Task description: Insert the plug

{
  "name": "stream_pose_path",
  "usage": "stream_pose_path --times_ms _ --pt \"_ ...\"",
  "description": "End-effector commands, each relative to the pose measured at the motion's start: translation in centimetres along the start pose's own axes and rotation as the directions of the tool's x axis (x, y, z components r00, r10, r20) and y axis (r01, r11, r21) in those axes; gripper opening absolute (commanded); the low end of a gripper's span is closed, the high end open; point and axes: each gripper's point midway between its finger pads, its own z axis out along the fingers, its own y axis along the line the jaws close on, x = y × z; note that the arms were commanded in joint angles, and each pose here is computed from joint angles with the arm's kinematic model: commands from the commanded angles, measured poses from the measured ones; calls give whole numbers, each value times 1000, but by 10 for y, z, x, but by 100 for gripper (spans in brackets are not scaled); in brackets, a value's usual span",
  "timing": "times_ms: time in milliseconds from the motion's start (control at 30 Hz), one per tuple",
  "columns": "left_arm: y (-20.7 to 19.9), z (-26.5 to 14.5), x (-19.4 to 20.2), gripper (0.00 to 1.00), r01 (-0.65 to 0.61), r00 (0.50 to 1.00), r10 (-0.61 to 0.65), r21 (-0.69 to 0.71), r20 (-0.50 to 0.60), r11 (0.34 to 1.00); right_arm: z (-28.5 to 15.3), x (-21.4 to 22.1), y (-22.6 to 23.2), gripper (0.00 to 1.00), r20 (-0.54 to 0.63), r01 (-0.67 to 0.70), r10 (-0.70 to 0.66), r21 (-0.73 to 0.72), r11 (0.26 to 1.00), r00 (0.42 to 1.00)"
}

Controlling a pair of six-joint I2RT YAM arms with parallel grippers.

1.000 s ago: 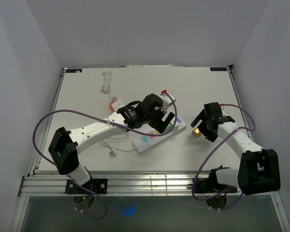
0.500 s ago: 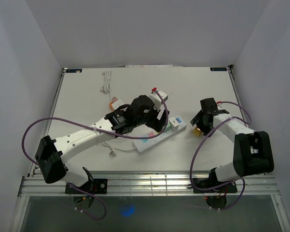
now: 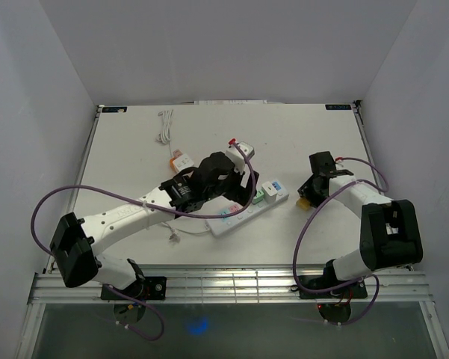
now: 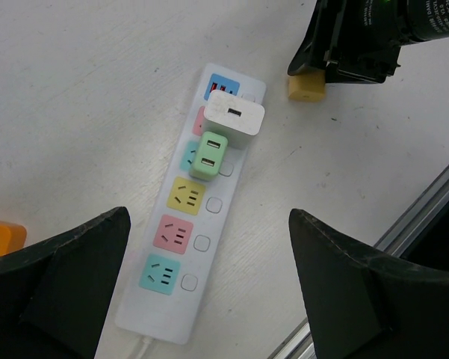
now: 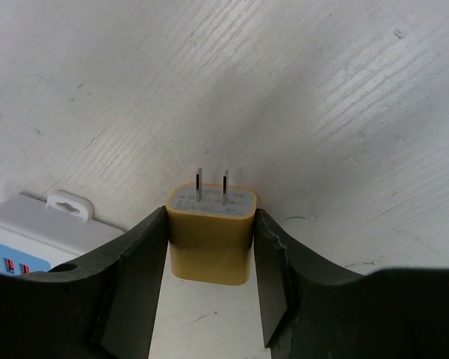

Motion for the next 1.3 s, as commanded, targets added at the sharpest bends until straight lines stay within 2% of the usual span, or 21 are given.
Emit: stream_pose_path --times_ms 0,200,233,300,400,533,667,833,1033,1067,1267 --pt "-11 -14 -20 98 97 991 -102 61 91 993 -12 -11 10 33 45 -23 25 -54 998 999" --pt "-33 -14 -26 98 236 949 -270 203 163 950 -57 -20 35 31 57 -35 49 -226 974 997" --pt "-33 -13 -20 98 242 947 -277 209 160 948 -72 -25 41 29 74 -37 59 -273 961 995" --pt "-38 -16 -35 98 244 928 -300 249 221 937 -94 -29 55 29 68 -49 78 -354 934 995" --pt "-39 -12 -39 98 262 913 -328 268 244 927 -127 -32 75 30 40 -100 137 -491 866 990" --pt "-46 3 -47 97 257 909 -330 279 256 925 -174 -28 105 28 10 -131 188 -682 720 982" --pt "-48 20 -54 95 242 907 -313 258 281 935 -200 -28 124 27 21 -124 205 -733 669 979" --pt "-45 32 -71 93 238 881 -312 237 355 942 -220 -18 145 26 -31 -145 195 -787 600 980" --pt "-34 38 -80 87 241 859 -297 182 417 953 -232 -18 149 24 -48 -168 223 -813 558 974" --pt "-34 34 -87 87 240 845 -302 192 442 952 -233 -17 149 24 -54 -173 225 -815 553 973" --pt "-33 35 -90 82 231 831 -298 196 470 953 -232 -13 148 24 -86 -203 234 -817 539 968"
